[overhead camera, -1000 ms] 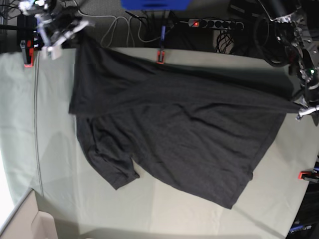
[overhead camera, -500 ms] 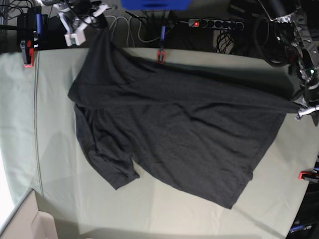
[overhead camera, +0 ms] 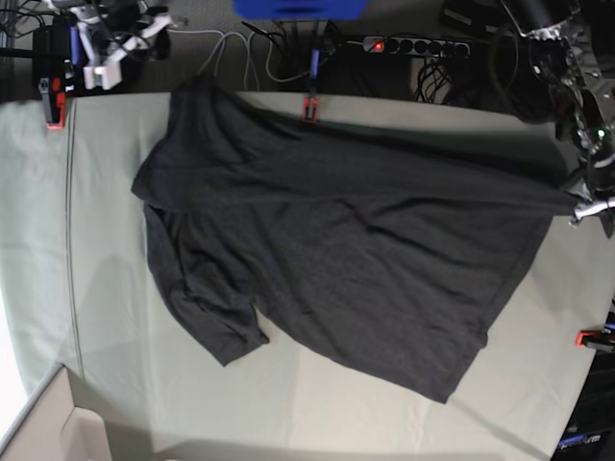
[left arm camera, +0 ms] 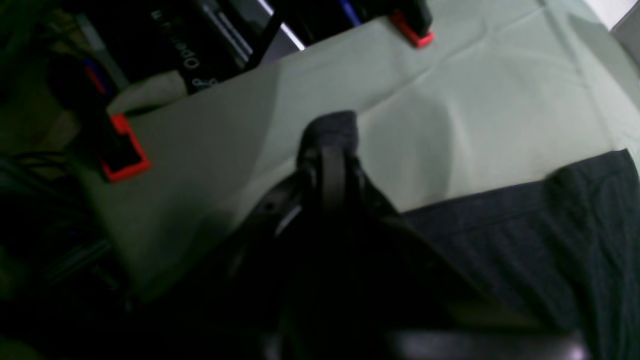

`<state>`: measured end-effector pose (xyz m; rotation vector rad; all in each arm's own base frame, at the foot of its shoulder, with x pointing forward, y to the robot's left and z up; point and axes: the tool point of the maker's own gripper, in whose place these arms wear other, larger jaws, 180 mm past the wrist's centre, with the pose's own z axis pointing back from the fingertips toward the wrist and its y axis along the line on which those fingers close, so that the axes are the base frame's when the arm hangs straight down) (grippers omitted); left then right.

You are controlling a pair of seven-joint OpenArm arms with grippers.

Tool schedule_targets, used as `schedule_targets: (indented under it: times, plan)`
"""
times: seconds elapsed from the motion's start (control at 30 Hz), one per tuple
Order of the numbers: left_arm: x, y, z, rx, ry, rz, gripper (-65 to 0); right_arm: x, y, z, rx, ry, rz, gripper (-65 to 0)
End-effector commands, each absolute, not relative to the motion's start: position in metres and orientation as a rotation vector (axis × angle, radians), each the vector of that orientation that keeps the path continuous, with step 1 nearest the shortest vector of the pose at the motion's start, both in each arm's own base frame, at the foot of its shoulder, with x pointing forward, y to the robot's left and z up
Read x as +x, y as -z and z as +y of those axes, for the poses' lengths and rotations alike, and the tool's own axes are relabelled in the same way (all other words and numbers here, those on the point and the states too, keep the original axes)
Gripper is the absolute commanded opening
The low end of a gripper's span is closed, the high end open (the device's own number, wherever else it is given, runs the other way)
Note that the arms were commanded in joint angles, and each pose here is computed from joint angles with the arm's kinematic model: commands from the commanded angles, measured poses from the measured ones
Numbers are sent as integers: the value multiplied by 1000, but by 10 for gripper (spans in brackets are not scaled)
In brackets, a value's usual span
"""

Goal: Layout the t-shirt on the table in an organized manner, then fold the t-shirt properly
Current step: 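Lower the right gripper and regrasp the shirt edge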

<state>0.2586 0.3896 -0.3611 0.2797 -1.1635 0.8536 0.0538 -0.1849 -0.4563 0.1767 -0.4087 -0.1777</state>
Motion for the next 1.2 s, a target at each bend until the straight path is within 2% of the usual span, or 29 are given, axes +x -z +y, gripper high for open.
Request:
schedule_targets:
  times: [0.0, 0.27, 0.5, 0.9, 1.17]
  plan:
    - [266, 342, 397, 303, -832, -1226, -649, 65, 448, -188, 177, 177, -457, -447]
    - [266, 342, 396, 302, -832, -1225, -649, 109, 432, -169, 215, 119, -558, -446]
    - [266, 343, 397, 302, -833, -1223, -649, 132, 444, -155, 265, 111, -568, -445]
    - [266, 343, 396, 300, -831, -1222, -649, 187, 447, -188, 224, 81, -627, -446]
    - [265, 344, 396, 302, -834, -1219, -649, 202, 441, -193, 215, 70, -656, -450]
